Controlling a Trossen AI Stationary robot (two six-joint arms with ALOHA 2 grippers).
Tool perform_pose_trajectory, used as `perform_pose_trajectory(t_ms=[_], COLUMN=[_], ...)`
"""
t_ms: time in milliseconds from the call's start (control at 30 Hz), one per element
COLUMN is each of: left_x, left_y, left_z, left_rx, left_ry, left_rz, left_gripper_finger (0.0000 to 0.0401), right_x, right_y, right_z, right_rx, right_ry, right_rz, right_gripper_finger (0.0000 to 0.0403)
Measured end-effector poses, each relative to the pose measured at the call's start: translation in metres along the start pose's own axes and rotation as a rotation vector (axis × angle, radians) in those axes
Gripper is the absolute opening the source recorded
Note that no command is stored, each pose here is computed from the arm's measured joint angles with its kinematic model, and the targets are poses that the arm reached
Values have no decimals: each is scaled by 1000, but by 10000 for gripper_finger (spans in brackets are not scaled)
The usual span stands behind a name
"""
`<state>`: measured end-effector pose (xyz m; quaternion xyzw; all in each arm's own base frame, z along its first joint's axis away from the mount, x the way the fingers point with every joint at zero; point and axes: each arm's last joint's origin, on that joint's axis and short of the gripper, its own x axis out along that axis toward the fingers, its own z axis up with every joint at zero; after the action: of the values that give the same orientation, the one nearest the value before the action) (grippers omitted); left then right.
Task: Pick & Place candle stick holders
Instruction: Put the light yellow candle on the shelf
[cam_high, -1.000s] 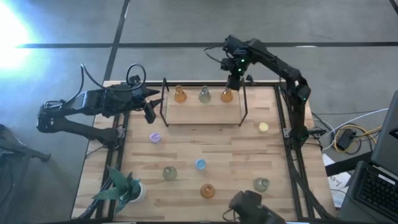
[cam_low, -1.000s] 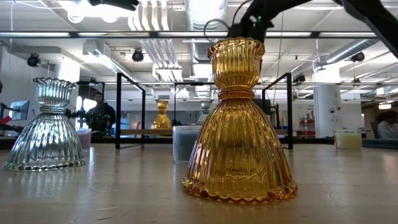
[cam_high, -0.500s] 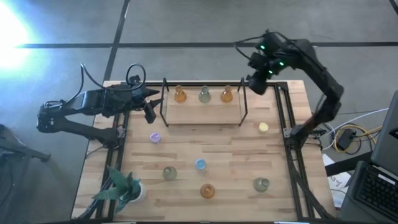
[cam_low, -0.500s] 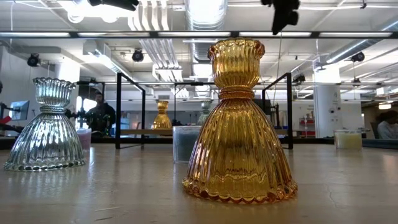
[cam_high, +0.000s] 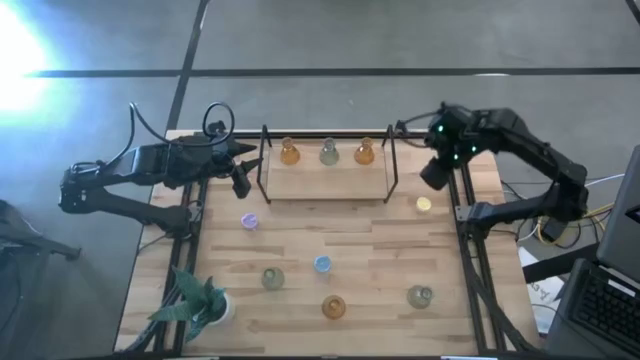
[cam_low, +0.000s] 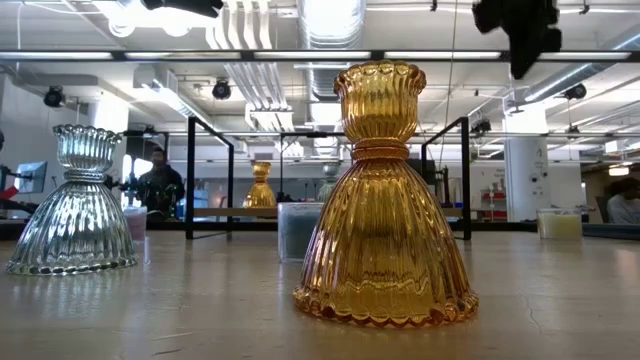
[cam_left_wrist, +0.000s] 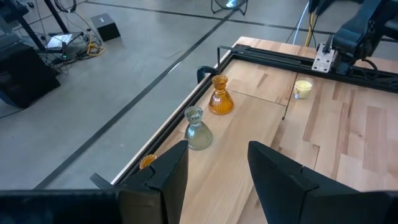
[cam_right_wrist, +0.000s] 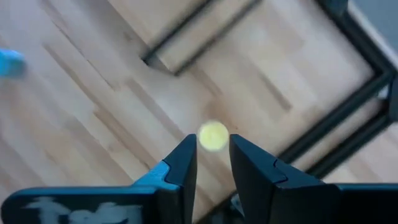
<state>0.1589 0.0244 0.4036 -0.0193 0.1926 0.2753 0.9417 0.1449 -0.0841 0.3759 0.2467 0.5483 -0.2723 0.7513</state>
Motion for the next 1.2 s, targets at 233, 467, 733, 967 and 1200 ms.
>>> perform_pose_trajectory(t_ms=[233,467,733,967,1200], left_x=[0,0,0,0,0], left_y=[0,0,0,0,0], left_z=[0,0,0,0,0], left_rx=[-1,-2,-2,-1,-1], left_ry=[0,0,0,0,0], left_rz=[0,0,0,0,0], left_gripper_finger=[172,172,172,172,172], right_x=[56,104,146,175,182], right_y=[-5,-8,-10,-13,-13], right_z=[-18,-30,-44,-61,-62], right_rx=[-32,-57,54,129,165], right_ry=[90,111,151,225,195], right_rz=[-23,-23,27,35,32], right_gripper_finger=[140,192,237,272,302])
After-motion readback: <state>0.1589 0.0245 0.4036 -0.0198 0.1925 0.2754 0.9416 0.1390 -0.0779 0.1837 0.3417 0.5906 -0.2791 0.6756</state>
